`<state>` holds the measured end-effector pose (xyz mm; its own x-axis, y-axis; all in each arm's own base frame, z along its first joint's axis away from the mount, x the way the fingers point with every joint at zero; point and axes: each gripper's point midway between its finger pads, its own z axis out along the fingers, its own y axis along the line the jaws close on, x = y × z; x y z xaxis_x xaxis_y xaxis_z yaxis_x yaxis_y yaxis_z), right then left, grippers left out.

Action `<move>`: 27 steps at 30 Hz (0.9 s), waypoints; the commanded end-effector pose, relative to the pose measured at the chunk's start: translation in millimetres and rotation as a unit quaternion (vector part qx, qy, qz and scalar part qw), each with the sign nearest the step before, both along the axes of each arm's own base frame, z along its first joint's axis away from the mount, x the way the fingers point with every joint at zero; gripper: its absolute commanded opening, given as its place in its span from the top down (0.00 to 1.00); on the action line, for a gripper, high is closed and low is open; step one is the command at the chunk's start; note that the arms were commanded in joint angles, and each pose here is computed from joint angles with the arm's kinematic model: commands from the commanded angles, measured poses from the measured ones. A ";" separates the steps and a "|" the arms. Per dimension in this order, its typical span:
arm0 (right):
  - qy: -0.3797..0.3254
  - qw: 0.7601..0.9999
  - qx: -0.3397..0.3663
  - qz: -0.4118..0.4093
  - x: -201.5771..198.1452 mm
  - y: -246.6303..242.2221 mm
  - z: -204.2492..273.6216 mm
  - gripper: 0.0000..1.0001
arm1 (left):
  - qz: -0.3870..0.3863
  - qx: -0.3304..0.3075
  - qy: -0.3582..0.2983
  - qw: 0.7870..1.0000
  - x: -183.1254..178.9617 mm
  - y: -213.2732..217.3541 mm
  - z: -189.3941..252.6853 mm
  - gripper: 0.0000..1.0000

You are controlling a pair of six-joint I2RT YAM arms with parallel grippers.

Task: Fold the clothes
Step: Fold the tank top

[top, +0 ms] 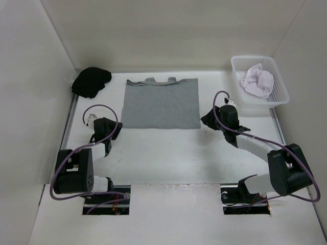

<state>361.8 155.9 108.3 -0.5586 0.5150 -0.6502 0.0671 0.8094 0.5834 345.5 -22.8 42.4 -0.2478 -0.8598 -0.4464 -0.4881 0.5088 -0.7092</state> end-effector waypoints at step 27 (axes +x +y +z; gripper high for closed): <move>0.082 0.986 0.123 -0.072 7.5 15.9 -77.3 0.75 | 0.038 -0.031 -0.038 0.998 31.8 6.3 -2.1 0.97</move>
